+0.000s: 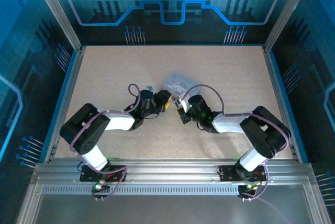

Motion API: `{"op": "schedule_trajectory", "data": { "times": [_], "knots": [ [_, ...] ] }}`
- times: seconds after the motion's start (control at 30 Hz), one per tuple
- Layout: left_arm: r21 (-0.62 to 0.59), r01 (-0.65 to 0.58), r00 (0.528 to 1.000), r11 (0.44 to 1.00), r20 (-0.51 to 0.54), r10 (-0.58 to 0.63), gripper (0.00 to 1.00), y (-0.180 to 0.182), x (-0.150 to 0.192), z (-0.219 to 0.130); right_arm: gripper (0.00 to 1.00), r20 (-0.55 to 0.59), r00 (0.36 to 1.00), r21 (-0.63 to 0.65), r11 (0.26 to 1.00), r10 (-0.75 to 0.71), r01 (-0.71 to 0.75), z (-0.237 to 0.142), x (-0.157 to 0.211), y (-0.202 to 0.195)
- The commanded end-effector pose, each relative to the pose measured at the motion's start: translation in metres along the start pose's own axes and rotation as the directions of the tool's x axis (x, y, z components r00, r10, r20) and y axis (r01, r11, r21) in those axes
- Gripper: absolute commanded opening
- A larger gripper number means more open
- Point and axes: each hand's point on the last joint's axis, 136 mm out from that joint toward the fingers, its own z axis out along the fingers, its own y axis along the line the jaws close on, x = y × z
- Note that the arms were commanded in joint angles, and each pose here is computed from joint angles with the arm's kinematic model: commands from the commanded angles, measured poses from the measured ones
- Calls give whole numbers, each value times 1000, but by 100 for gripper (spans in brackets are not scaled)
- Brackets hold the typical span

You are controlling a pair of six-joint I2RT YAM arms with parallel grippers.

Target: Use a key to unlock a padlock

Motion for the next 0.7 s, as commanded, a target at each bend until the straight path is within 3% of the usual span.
{"op": "schedule_trajectory", "data": {
  "times": [0.0, 0.27, 0.5, 0.67],
  "knots": [
    [-65, -59, 997, 996, 50, 62, 48, 12, -16, -13, 0, 20, 995, -63, 993, 98, -97, -8, -5, 3],
    [-137, -138, 986, 981, 79, 150, 54, 13, -34, -29, 0, 12, 960, -104, 955, 281, -279, -18, -6, -12],
    [-210, -207, 976, 956, 27, 217, 62, 15, -48, -30, 0, -53, 925, -98, 920, 377, -380, -17, 5, -19],
    [-269, -325, 944, 907, -37, 328, 72, 6, -60, -26, 0, -81, 887, -87, 883, 455, -461, -16, 14, -26]
  ]
}}
